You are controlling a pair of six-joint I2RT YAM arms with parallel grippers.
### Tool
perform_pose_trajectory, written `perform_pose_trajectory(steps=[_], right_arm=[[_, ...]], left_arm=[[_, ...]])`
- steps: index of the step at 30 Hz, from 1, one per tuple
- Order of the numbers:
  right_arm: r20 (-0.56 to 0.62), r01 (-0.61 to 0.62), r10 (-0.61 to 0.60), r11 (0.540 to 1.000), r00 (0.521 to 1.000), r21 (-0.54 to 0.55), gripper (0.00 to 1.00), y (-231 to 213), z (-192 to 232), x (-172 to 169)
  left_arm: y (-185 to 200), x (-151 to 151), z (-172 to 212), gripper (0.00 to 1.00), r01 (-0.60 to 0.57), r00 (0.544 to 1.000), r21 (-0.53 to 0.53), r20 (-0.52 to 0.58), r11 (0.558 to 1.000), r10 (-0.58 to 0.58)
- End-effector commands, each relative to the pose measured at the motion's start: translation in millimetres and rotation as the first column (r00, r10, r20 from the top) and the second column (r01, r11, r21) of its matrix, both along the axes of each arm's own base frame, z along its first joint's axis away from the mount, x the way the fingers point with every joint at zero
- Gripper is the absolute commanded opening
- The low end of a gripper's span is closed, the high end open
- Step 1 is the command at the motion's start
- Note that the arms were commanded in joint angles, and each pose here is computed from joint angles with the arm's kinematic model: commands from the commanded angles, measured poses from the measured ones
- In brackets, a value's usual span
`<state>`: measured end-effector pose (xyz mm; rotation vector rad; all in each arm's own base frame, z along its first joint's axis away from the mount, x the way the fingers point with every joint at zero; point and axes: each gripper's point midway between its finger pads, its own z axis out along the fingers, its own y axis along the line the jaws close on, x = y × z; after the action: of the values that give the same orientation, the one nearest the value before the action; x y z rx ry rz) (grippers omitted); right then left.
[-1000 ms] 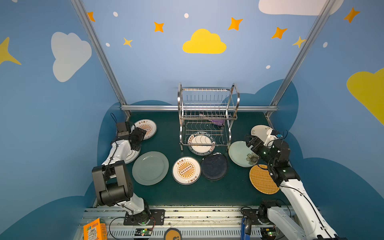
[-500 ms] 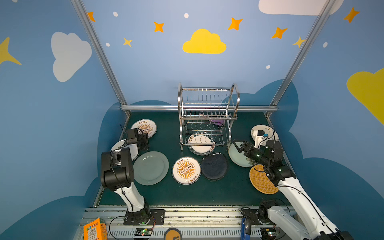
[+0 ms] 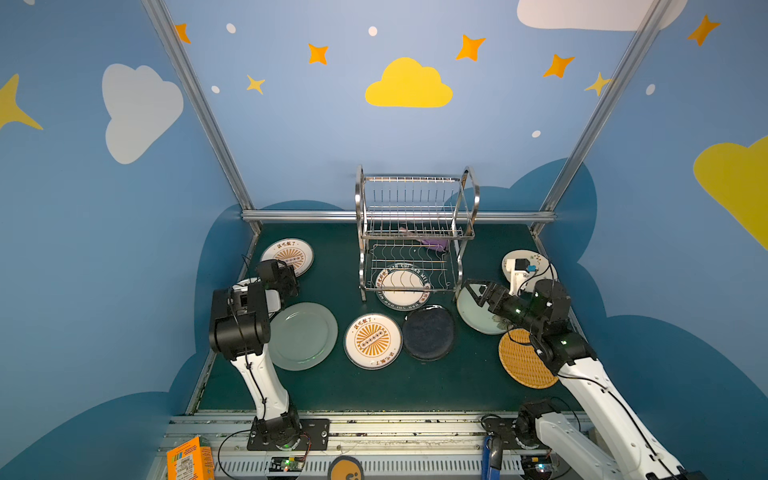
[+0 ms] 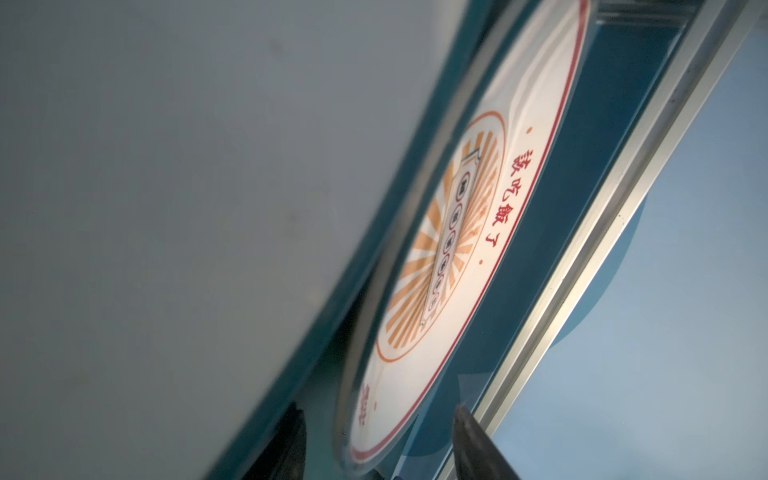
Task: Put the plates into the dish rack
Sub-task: 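Grasp and tilt up the sunburst plate with left gripper while right gripper rises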
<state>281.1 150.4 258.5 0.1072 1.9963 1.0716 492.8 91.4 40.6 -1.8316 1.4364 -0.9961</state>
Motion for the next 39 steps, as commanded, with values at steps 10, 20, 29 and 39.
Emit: perform_pose_trajectory(steps=[10,20,29,39], right_arm=[[0.059,0.005,-0.004,1.000,0.998,-0.011,0.90,-3.1,22.2,-9.3],[0.067,0.012,-0.012,1.000,0.998,-0.010,0.90,-5.4,27.3,-14.2],[0.080,0.026,-0.026,1.000,0.997,-0.004,0.90,-8.4,34.4,-17.8],[0.092,0.039,-0.036,0.999,0.995,-0.021,0.90,-10.9,40.2,-18.3]], left_arm=[[7.0,4.8,-29.3,0.43,-0.043,0.999,-0.007,0.014,0.999,0.044],[16.9,10.4,-22.3,0.14,-0.054,0.996,0.035,0.071,0.998,0.052],[9.7,32.2,47.4,0.04,0.037,0.982,0.069,0.183,0.997,-0.049],[-11.1,-6.1,110.0,0.04,0.147,0.977,0.128,0.139,0.981,-0.164]])
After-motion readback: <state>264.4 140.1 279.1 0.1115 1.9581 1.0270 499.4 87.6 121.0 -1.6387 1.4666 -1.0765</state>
